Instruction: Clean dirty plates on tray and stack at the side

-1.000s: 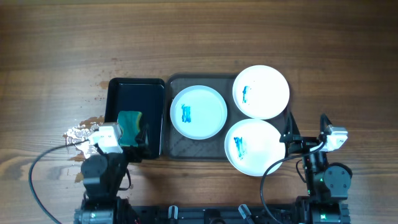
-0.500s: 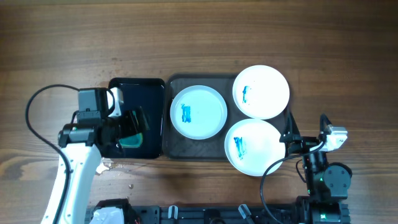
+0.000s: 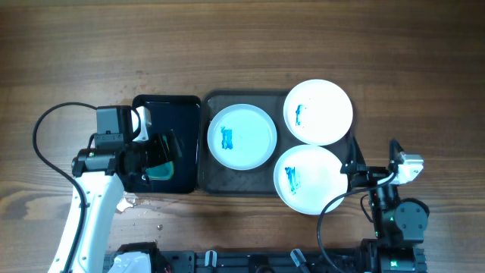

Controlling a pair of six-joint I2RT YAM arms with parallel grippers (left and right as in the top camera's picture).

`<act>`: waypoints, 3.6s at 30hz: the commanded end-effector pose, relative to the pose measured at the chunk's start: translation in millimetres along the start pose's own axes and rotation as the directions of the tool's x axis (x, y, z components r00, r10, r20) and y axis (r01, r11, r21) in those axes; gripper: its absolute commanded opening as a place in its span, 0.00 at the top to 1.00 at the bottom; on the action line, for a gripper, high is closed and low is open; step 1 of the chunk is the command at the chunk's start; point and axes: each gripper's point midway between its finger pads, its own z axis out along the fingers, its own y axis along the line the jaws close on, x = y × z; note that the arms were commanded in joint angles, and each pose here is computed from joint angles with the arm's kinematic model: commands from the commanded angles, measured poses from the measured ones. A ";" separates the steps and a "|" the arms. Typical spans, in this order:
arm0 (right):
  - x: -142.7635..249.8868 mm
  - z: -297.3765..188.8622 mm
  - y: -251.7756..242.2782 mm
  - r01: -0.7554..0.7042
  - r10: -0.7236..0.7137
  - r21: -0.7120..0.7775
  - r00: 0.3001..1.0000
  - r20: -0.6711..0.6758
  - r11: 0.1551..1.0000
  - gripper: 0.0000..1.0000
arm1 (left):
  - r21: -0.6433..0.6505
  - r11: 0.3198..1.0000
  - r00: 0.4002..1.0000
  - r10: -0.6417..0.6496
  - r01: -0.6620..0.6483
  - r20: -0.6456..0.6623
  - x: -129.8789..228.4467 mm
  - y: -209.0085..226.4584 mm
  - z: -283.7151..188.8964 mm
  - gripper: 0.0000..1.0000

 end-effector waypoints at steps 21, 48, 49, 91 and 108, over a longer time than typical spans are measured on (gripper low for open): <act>48.8 45.2 73.3 -0.216 0.096 0.071 0.106 -0.990 0.974 0.00 | -0.236 0.963 0.986 -0.150 0.128 -0.078 -16.7 26.4 -16.1 0.00; 53.3 65.1 95.6 -0.164 -0.028 -0.063 0.204 -0.978 0.984 0.00 | -0.082 0.986 0.884 0.094 -0.147 -0.458 -1.5 43.6 60.2 0.22; 53.4 65.0 95.5 -0.163 -0.028 -0.063 0.204 -0.979 0.985 0.00 | -0.084 0.986 0.873 0.085 -0.142 -0.480 3.2 45.5 63.4 0.23; 133.7 62.0 127.6 -0.219 -0.027 -0.070 0.196 -0.980 0.973 0.75 | -0.027 0.997 0.977 0.059 -0.066 -0.205 -42.2 -13.0 5.6 0.96; 225.2 71.5 137.5 -0.197 0.036 0.009 0.132 -0.991 0.980 0.96 | -0.030 0.998 0.974 0.055 -0.063 -0.221 -38.3 -12.4 4.8 0.96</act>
